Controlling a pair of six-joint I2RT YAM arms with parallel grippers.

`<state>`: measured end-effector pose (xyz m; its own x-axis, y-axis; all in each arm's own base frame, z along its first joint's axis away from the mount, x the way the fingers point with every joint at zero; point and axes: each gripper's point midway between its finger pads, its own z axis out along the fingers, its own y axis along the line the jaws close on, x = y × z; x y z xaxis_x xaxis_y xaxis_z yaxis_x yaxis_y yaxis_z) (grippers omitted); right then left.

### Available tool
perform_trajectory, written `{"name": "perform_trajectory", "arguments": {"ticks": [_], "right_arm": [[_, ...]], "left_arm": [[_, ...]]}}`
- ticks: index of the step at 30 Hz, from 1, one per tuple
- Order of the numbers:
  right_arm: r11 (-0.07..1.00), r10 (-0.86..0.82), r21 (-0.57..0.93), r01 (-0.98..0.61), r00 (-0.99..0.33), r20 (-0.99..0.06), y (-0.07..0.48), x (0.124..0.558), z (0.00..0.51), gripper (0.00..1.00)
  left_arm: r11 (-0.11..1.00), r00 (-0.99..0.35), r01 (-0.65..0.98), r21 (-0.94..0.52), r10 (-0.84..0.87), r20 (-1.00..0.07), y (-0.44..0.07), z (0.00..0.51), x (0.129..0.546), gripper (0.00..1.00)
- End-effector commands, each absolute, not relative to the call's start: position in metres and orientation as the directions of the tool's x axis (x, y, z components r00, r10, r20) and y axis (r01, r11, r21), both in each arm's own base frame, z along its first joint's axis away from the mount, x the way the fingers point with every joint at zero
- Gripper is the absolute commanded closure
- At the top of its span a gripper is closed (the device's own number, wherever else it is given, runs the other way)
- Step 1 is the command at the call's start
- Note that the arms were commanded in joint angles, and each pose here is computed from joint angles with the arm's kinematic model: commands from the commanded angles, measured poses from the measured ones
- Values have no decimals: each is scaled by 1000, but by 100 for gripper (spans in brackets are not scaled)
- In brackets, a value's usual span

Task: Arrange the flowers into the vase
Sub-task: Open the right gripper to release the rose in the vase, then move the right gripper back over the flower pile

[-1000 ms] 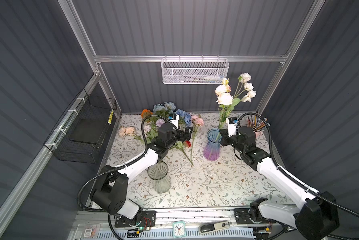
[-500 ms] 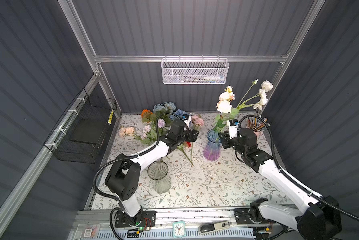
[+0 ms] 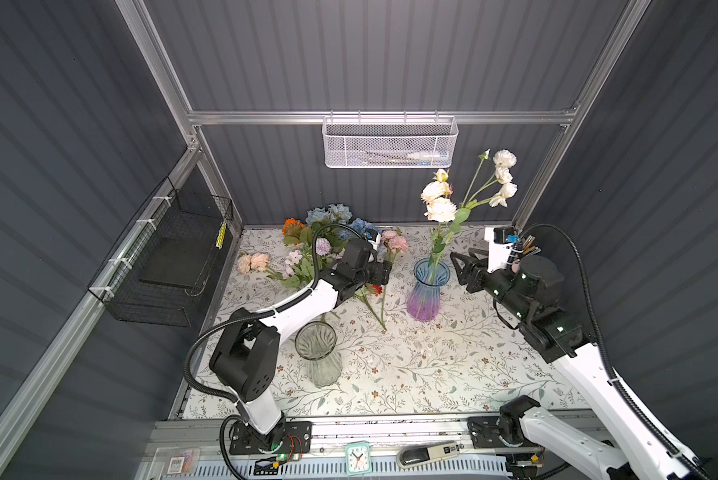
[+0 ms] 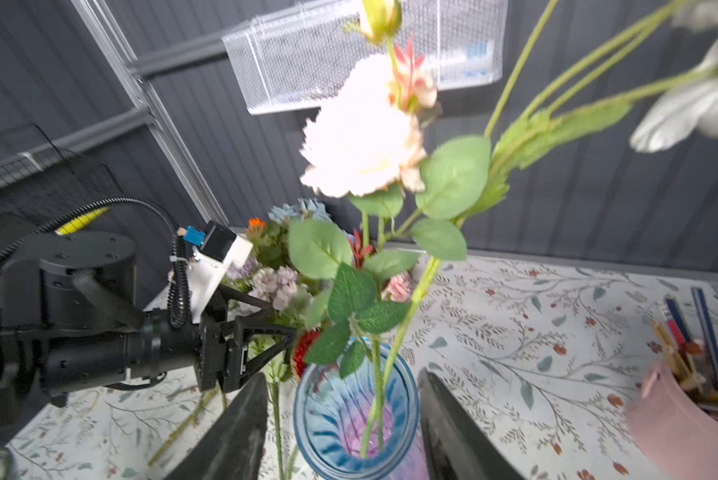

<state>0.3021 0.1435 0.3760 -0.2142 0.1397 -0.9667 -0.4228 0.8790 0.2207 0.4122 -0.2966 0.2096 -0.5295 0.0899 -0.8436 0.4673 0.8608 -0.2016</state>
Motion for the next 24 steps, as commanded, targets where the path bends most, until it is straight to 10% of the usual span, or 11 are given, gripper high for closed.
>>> {"name": "perform_trajectory", "arguments": {"ticks": [1, 12, 24], "right_arm": [[832, 164, 259, -490, -228, -960, 164, 290, 393, 42], [709, -59, 185, -681, -319, -946, 295, 286, 362, 44], [672, -428, 144, -727, -540, -725, 388, 281, 192, 47]], "left_arm": [[864, -468, 428, -265, -39, -883, -263, 251, 423, 22], [884, -430, 229, -407, -283, -857, -150, 265, 434, 18], [861, -455, 79, -503, -418, -787, -104, 233, 433, 0]]}}
